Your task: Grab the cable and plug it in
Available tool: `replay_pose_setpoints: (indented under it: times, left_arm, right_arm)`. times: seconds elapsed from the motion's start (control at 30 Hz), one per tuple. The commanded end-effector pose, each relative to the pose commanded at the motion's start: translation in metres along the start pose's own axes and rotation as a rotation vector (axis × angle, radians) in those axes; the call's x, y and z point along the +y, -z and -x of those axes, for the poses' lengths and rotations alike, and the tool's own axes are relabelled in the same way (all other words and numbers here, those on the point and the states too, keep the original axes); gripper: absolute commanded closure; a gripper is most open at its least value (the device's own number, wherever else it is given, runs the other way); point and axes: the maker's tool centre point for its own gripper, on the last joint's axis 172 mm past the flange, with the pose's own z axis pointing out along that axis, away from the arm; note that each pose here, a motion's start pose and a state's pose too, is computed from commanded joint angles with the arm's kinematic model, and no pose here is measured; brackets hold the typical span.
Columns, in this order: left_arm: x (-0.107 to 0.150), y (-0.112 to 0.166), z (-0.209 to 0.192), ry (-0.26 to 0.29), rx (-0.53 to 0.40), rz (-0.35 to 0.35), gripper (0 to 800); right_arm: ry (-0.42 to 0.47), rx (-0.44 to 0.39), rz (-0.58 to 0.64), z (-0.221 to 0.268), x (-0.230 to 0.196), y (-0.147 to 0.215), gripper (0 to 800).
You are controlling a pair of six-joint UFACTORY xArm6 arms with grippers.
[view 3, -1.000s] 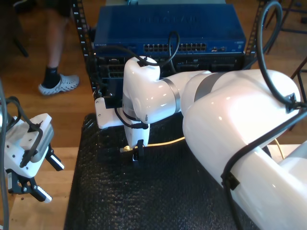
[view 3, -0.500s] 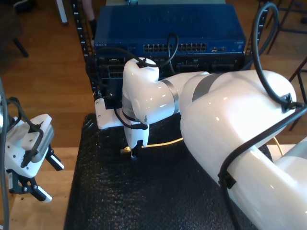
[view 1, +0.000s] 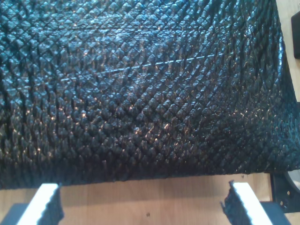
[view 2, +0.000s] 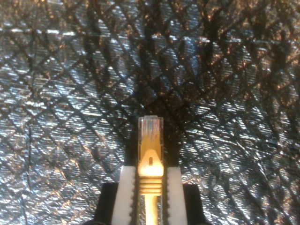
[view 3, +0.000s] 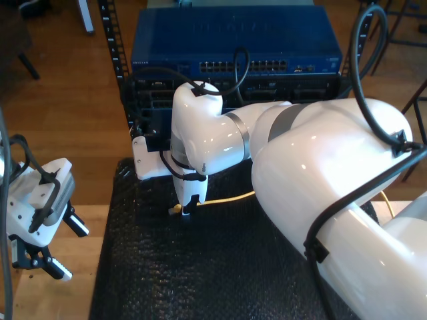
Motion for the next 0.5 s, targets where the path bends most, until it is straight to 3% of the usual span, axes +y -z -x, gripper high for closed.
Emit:
replay_pose_setpoints:
  times: [0.5]
  left_arm:
    - [0.001, -0.002, 0.0, 0.008, 0.001, 0.005, 0]
  right_arm:
    - [-0.041, 0.022, 0.064, 0.024, 0.002, 0.057, 742]
